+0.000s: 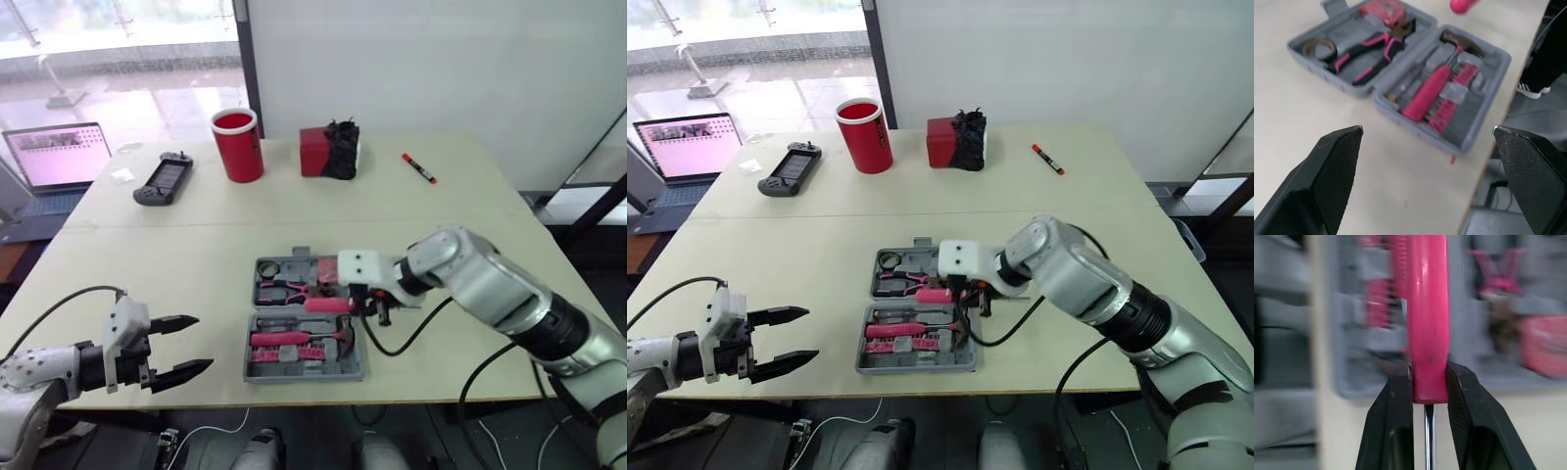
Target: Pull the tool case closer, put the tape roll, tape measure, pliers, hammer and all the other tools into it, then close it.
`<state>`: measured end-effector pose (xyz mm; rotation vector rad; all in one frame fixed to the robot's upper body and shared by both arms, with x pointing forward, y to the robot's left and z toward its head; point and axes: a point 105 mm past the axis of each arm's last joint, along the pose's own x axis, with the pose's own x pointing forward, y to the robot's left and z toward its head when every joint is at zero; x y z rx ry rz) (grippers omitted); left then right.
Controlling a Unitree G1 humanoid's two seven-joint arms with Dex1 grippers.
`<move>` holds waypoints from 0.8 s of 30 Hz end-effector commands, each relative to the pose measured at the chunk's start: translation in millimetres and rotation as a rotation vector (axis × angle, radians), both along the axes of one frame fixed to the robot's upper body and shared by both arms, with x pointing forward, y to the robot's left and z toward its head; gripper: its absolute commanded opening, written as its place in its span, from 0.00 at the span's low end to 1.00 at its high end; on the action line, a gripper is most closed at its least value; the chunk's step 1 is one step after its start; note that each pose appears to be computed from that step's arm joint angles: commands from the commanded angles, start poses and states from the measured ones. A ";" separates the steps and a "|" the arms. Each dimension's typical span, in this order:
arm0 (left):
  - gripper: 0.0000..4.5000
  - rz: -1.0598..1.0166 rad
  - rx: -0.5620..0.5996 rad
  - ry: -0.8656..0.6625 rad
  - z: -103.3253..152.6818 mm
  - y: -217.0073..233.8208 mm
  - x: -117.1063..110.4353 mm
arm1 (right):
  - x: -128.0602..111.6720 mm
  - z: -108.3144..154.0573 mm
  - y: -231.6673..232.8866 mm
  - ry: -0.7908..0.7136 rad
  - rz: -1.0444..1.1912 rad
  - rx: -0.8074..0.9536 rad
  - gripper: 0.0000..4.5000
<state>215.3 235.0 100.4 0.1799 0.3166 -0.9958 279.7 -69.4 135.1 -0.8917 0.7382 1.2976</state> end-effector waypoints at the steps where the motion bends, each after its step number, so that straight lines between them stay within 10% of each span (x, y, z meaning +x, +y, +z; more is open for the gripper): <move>1: 1.00 -0.007 0.010 -0.031 4.6 4.4 -5.9 | -13.6 -7.2 20.0 0.038 0.066 -0.051 0.09; 24: 1.00 -0.034 0.065 0.011 -10.3 3.6 -17.7 | -20.3 -45.5 83.8 0.030 0.088 -0.151 0.09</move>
